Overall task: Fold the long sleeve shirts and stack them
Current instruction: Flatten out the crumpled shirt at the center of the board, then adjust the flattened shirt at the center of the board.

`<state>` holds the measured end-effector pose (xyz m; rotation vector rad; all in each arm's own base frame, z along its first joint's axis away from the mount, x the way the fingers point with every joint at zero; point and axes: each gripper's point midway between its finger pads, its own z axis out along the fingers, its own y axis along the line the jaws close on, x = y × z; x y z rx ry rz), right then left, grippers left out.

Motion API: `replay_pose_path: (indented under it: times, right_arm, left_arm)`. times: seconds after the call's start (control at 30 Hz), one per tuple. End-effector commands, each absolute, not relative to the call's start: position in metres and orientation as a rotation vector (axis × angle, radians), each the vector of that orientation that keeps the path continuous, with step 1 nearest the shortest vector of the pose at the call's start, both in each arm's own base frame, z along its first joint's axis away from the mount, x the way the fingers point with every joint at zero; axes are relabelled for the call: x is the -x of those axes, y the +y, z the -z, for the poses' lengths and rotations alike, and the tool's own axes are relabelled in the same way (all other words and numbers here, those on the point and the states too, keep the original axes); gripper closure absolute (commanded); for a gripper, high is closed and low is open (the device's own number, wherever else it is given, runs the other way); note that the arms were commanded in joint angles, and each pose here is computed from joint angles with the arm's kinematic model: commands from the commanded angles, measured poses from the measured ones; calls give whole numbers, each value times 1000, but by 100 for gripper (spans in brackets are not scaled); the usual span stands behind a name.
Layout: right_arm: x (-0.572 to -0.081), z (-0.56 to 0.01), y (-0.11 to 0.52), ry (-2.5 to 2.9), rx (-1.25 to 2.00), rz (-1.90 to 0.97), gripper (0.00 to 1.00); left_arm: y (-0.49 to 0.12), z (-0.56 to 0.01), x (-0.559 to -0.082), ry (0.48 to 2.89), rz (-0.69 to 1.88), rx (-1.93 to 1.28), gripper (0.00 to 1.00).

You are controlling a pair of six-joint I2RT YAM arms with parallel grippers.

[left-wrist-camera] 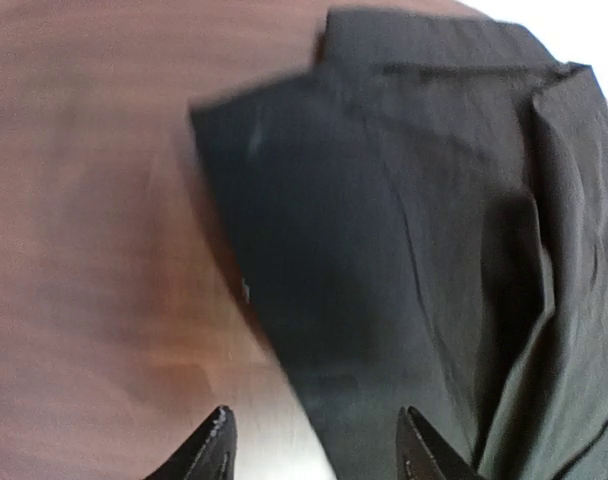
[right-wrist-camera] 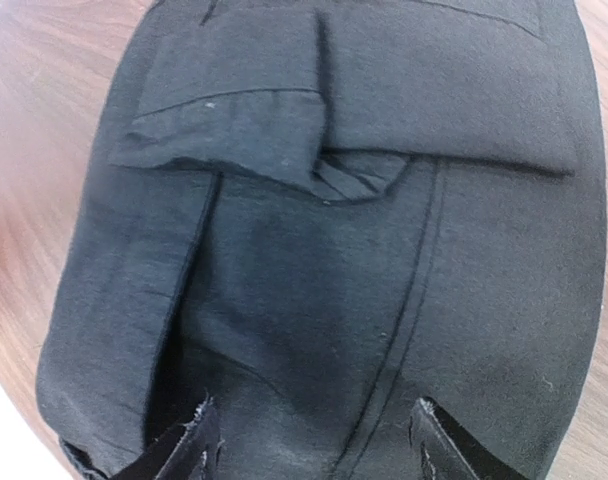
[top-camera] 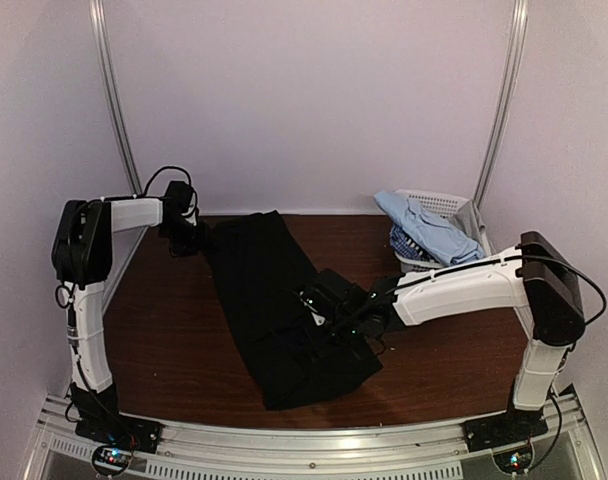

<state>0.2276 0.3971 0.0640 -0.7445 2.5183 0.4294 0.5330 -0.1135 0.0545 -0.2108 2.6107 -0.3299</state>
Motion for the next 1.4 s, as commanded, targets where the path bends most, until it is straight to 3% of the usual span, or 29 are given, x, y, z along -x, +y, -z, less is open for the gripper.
replay_pose_path:
  times: [0.0, 0.3, 0.43, 0.5, 0.63, 0.77, 0.87, 0.93, 1.03, 1.17, 1.27, 1.37]
  right_arm:
    - [-226, -88, 412, 2461, 786, -474, 33]
    - [-201, -69, 441, 2493, 885, -526, 33]
    - [-189, -56, 443, 2522, 931, -536, 42]
    - [-182, -49, 444, 2537, 963, -540, 54]
    - [-168, -44, 450, 2551, 1034, -585, 86]
    - [-157, -49, 469, 2548, 1093, -681, 96]
    - [-153, -58, 491, 2530, 1114, -768, 97]
    - [-154, -64, 507, 2518, 1120, -807, 95]
    - [-166, -72, 520, 2497, 1097, -779, 79]
    - [-199, -99, 518, 2437, 994, -718, 52]
    - [-232, -124, 504, 2396, 890, -696, 36]
    - [-268, -145, 484, 2357, 787, -649, 25]
  left_arm:
    - [-126, -65, -526, 2533, 461, 247, 42]
    - [-140, -40, -517, 2571, 489, 240, 39]
    - [-147, -31, -517, 2583, 496, 234, 44]
    - [-149, -28, -520, 2585, 499, 230, 50]
    - [-149, -26, -530, 2573, 482, 229, 78]
    - [-146, -29, -551, 2554, 445, 197, 98]
    - [-140, -34, -573, 2537, 413, 179, 100]
    - [-135, -39, -588, 2520, 407, 166, 100]
    - [-138, -51, -607, 2493, 422, 117, 97]
    - [-141, -70, -616, 2464, 424, 76, 58]
    - [-139, -101, -619, 2416, 412, 66, 36]
    - [-137, -134, -613, 2373, 407, 55, 27]
